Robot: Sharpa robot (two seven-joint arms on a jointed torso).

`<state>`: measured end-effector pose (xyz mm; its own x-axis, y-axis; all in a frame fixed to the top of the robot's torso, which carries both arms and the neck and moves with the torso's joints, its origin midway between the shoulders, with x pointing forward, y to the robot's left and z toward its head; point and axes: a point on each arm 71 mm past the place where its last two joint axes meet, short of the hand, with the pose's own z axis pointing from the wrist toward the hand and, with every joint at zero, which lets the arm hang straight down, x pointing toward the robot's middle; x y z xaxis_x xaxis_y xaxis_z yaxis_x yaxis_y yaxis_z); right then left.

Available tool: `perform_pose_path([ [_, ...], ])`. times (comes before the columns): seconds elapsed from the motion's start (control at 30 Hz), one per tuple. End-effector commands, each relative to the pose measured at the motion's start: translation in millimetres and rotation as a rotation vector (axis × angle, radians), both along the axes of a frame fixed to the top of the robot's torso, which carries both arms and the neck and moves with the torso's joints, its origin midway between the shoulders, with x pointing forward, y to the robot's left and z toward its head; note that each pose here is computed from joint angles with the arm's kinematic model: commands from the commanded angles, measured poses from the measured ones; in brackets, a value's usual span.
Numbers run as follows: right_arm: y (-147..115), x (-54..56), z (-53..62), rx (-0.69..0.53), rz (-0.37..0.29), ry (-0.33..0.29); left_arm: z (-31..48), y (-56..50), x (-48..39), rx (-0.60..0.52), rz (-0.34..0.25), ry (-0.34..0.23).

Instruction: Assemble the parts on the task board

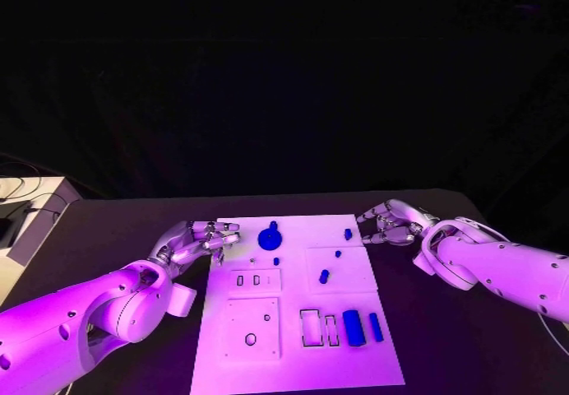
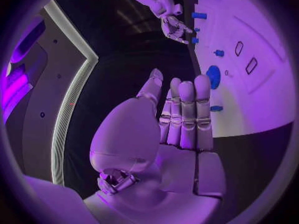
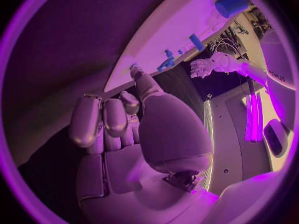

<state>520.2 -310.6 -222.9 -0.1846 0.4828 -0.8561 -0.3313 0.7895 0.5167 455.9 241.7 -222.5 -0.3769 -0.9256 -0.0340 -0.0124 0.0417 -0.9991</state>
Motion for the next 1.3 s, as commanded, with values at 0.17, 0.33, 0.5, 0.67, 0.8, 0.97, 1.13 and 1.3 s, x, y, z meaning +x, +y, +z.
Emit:
perform_pose_path([
  [0.17, 4.5, 1.4, -8.6, -0.019, 0.009, 0.033, 1.5, -2.1, -2.7, -0.001, -0.038, -0.016],
  [0.33, 9.8, 1.7, -10.4, -0.023, 0.02, 0.041, 1.4, -0.8, -2.7, 0.003, -0.035, -0.015],
  [0.5, 16.1, 2.7, -11.1, -0.024, 0.027, 0.038, 1.3, 0.3, -2.7, 0.006, -0.032, -0.014],
  [0.67, 18.8, 3.6, -11.6, -0.022, 0.029, 0.04, 1.2, 0.9, -2.7, 0.008, -0.03, -0.012],
  [0.8, 21.9, 3.2, -12.1, -0.019, 0.039, 0.048, 1.0, 1.7, -2.6, 0.01, -0.027, -0.01],
  [0.97, 24.3, 2.7, -12.6, -0.017, 0.049, 0.058, 0.7, 2.7, -2.4, 0.013, -0.023, -0.008],
  [1.13, 25.5, 2.7, -12.8, -0.017, 0.052, 0.06, 0.5, 3.7, -2.3, 0.016, -0.019, -0.007],
  [1.3, 25.6, 3.3, -13.1, -0.018, 0.049, 0.061, 0.4, 3.7, -2.2, 0.017, -0.018, -0.005],
])
